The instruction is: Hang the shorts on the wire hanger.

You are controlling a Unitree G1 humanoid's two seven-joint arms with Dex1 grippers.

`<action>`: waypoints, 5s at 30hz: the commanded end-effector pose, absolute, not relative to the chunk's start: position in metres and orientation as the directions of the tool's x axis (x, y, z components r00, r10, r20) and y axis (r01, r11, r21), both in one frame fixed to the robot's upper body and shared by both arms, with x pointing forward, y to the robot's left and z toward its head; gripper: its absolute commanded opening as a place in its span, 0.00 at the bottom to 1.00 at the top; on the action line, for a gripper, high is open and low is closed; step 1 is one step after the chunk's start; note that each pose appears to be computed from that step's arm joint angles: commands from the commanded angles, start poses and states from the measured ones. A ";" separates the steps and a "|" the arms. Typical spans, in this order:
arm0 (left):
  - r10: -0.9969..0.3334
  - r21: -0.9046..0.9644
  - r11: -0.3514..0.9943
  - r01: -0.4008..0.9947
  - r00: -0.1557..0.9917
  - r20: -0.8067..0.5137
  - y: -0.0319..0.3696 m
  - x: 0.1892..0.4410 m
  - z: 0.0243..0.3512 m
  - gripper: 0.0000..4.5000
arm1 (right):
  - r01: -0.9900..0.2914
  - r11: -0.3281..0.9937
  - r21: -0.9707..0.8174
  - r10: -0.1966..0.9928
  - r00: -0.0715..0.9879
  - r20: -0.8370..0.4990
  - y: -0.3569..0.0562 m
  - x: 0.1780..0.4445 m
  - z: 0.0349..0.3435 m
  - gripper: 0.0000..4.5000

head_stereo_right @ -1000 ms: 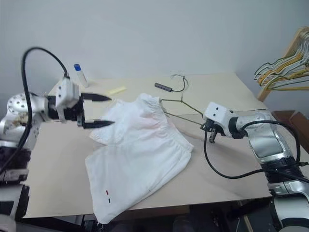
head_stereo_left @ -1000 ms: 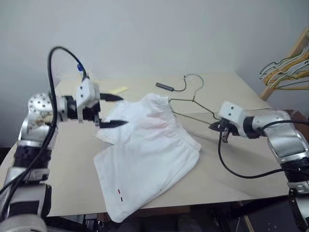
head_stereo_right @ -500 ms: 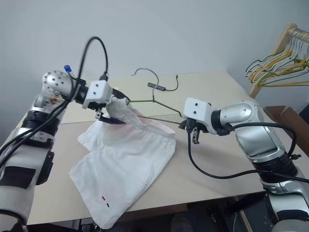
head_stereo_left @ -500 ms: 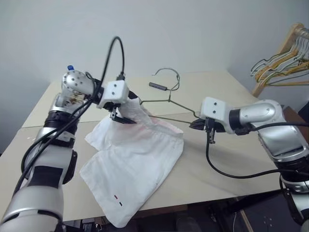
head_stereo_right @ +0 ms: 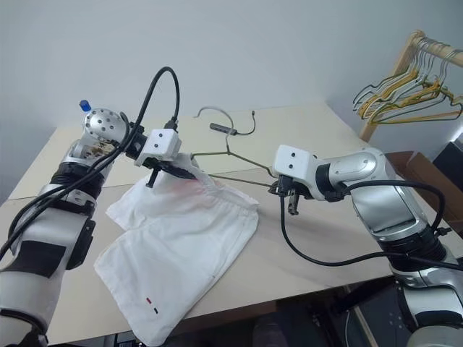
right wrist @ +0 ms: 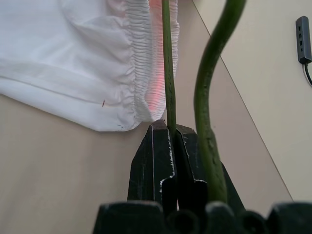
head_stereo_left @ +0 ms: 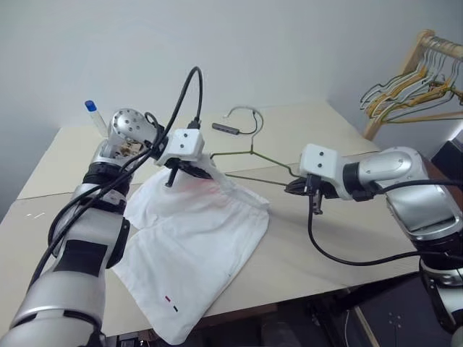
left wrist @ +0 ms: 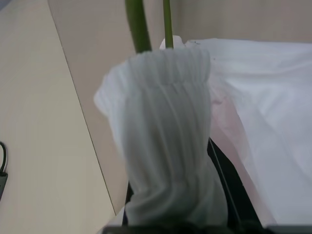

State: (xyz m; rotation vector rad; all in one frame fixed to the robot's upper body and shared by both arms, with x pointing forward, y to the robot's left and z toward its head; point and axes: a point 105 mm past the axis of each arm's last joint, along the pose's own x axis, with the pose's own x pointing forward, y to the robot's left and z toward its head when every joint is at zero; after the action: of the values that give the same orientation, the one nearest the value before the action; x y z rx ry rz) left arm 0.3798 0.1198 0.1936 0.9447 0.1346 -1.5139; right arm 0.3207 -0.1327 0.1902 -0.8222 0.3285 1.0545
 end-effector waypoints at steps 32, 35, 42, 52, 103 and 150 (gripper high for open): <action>-0.845 0.388 0.080 0.918 0.269 -0.462 0.154 0.377 0.207 0.01 | -0.705 0.646 0.295 0.764 0.587 -0.269 -0.081 0.347 0.088 0.72; -0.843 0.388 0.088 0.918 0.276 -0.462 0.157 0.376 0.207 0.01 | -0.715 0.634 0.296 0.774 0.588 -0.236 -0.086 0.344 0.096 0.51; -0.804 0.357 0.059 0.932 0.257 -0.537 0.177 0.367 0.190 0.01 | -0.692 0.666 0.278 0.743 0.651 -0.156 -0.110 0.345 0.122 0.02; -0.754 0.347 0.054 0.936 0.267 -0.600 0.201 0.360 0.175 0.01 | -0.643 0.735 0.215 0.677 0.709 -0.196 -0.164 0.355 0.143 0.02; -0.602 0.397 0.010 0.918 0.323 -0.731 0.200 0.370 0.136 0.01 | -0.750 0.658 0.066 0.746 0.637 -0.193 -0.160 0.336 0.177 0.02; -0.869 0.445 -0.013 0.895 0.210 -0.448 0.135 0.374 0.197 0.29 | -0.926 0.295 -0.236 0.668 0.377 -0.642 -0.106 0.348 0.175 0.00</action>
State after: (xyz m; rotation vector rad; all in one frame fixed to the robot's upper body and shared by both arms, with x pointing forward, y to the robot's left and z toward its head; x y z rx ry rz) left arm 0.3736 0.1407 0.1702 0.7893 0.1537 -1.3951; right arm 0.3500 -0.1033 0.1562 -0.6727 0.5284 1.1268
